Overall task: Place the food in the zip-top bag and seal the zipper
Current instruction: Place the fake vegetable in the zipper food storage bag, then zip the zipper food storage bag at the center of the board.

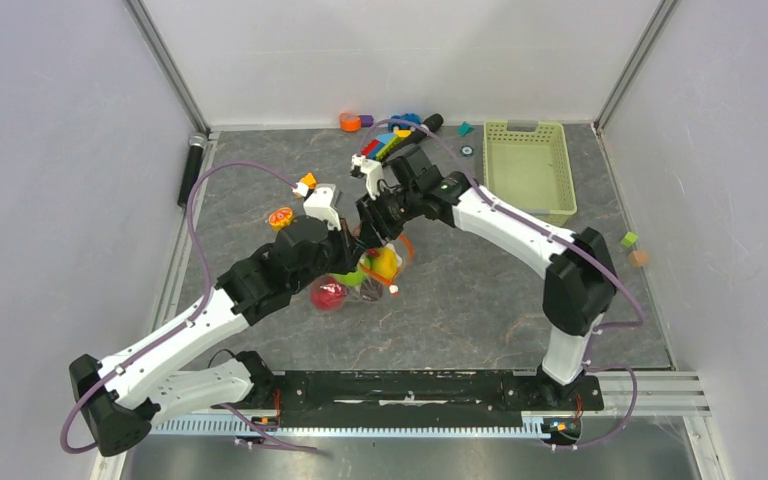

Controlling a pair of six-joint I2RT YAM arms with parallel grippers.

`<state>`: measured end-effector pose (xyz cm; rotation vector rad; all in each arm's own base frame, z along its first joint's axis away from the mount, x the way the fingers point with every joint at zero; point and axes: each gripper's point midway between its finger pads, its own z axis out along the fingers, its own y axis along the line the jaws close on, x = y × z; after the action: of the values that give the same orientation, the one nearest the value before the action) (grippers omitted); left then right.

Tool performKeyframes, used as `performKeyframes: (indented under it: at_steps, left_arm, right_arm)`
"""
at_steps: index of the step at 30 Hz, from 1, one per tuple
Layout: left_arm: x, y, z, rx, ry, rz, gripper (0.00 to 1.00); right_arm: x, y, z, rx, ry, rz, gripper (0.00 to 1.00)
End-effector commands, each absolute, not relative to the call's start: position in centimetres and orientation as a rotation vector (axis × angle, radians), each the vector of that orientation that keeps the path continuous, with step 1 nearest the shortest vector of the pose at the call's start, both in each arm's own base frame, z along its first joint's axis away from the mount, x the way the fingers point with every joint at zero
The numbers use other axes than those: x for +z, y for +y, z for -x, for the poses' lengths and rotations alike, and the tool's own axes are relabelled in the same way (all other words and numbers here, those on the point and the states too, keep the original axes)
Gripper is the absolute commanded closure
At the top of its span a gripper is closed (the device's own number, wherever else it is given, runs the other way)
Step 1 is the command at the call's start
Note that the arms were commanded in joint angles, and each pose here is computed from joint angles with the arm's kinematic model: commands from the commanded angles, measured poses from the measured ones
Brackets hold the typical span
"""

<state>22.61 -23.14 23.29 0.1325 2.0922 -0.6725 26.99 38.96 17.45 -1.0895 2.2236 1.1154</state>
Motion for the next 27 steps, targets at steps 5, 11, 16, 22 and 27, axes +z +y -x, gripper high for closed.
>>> performKeyframes:
  at_steps: [5, 11, 16, 22, 27]
  left_arm:
    - [25.9, -21.8, -24.4, -0.609, 2.02, 0.027, 0.97]
    - [26.3, -21.1, -24.6, -0.58, 2.004, 0.05, 0.97]
    - [26.2, -20.5, -24.6, -0.545, 2.005, 0.058, 0.96]
    - [26.5, -21.1, -24.3, -0.569, 2.005, -0.013, 0.96]
    - [26.8, -22.0, -23.7, -0.598, 1.994, -0.145, 0.96]
  right_arm:
    - [26.8, 36.9, -25.8, 1.058, 1.815, 1.209, 0.02]
    - [27.7, 34.9, -24.9, 0.988, 1.741, 1.293, 0.02]
    - [29.3, 33.3, -25.1, 0.881, 1.65, 1.309, 0.02]
    - [33.4, 29.0, -28.6, 0.565, 1.418, 1.005, 0.02]
    - [31.9, 24.5, -28.1, 0.258, 1.133, 0.973, 0.02]
